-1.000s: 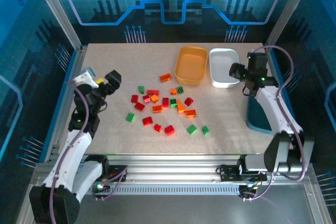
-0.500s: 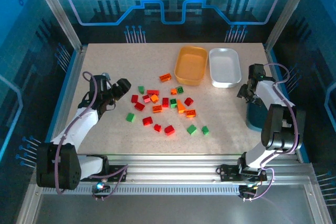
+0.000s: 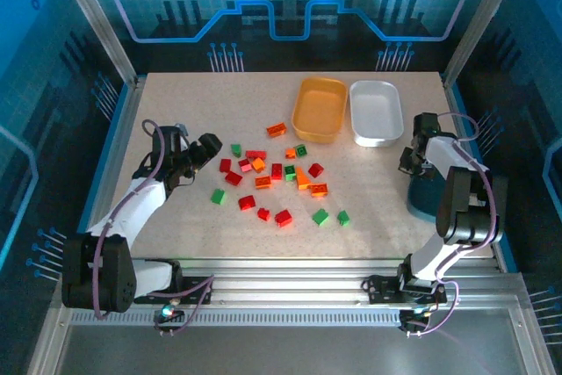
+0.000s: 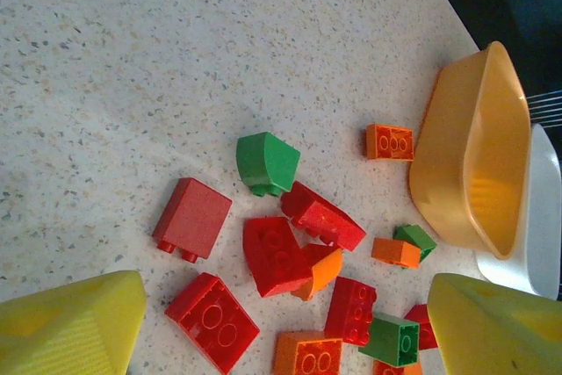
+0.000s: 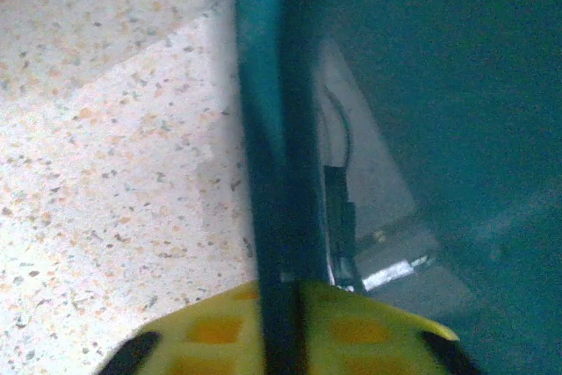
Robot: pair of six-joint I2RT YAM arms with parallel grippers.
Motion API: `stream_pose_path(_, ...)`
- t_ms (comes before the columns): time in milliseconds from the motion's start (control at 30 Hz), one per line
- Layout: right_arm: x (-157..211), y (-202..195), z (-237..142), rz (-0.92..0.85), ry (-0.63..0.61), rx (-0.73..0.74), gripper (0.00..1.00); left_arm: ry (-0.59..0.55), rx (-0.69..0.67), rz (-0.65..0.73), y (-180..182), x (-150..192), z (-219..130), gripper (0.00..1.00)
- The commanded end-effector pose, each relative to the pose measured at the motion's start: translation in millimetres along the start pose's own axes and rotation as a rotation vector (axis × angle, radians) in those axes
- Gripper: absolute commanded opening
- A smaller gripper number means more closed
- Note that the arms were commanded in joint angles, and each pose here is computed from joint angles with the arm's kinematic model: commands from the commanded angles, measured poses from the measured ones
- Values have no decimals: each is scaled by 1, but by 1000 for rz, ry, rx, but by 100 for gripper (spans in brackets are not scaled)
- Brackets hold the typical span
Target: Sort the legos into containers by color
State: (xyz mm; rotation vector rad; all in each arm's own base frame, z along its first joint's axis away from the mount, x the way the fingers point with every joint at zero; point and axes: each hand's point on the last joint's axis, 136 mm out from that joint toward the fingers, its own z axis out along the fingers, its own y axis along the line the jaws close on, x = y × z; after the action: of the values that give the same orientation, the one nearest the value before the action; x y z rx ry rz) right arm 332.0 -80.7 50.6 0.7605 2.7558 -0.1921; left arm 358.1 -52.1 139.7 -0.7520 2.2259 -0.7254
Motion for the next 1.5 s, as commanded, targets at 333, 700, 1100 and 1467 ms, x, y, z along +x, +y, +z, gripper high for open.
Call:
stream_pose_path(333, -11, 13, -74, -51, -209, 24, 0, -29, 79, 46, -38, -15, -29, 85)
stream_pose_path(700, -4, 148, -206, -277, -489, -291, 0, -64, 84, 36, -47, -29, -30, 86)
stream_pose_path(1100, 12, 344, -278, -552, -660, -643, 0, -47, 57, 14, -45, -35, -23, 86)
stream_pose_path(1467, -1, 461, -271, -644, -718, -789, 0, -42, 68, -42, -27, -24, -9, 86)
